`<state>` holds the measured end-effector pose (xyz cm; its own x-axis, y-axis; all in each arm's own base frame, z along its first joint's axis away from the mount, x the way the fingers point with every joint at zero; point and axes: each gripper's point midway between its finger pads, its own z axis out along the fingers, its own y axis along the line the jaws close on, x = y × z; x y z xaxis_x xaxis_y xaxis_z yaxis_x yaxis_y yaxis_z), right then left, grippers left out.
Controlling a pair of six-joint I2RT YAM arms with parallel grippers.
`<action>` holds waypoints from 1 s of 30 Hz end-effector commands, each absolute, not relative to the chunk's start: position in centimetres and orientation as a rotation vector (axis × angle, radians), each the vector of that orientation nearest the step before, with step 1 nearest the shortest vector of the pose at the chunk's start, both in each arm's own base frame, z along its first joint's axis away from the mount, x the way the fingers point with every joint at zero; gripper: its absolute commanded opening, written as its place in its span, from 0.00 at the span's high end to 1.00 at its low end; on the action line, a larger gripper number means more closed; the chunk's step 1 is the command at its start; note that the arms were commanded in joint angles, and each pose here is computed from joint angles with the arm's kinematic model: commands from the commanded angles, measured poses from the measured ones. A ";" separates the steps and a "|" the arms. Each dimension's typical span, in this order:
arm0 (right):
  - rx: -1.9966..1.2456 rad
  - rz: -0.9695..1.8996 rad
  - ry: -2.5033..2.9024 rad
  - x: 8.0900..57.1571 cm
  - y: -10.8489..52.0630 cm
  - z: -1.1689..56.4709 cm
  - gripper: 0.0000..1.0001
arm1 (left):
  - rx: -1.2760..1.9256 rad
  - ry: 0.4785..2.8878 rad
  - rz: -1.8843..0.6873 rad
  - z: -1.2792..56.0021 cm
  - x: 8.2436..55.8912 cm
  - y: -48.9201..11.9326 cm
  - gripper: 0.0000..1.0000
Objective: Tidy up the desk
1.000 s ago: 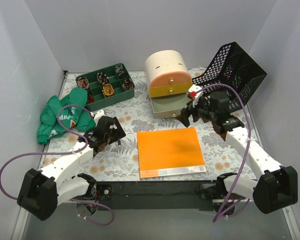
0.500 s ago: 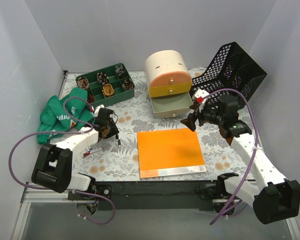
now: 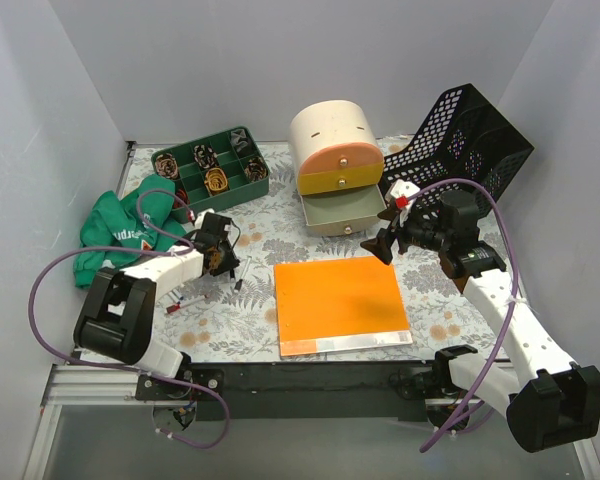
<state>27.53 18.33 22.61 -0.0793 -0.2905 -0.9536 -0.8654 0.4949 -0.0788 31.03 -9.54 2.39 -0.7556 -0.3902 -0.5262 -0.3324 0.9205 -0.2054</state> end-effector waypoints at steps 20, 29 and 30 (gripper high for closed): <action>-1.036 0.658 1.588 27.0 18.5 23.5 0.08 | -0.292 2.639 0.092 1.9 31.2 -8.3 0.89; -1.033 0.649 1.587 27.1 18.3 23.6 0.09 | -0.230 2.384 -0.099 10.6 35.8 -10.9 0.99; -1.033 0.649 1.589 27.1 18.2 23.6 0.09 | -0.203 2.368 -0.192 11.7 35.7 -12.3 0.99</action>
<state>27.24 18.20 22.29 -0.0870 -0.2984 -0.9505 -0.8706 0.4865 -0.0731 33.25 -9.49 4.65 -0.8174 -0.1959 -0.5418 -0.1981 0.9786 -0.0550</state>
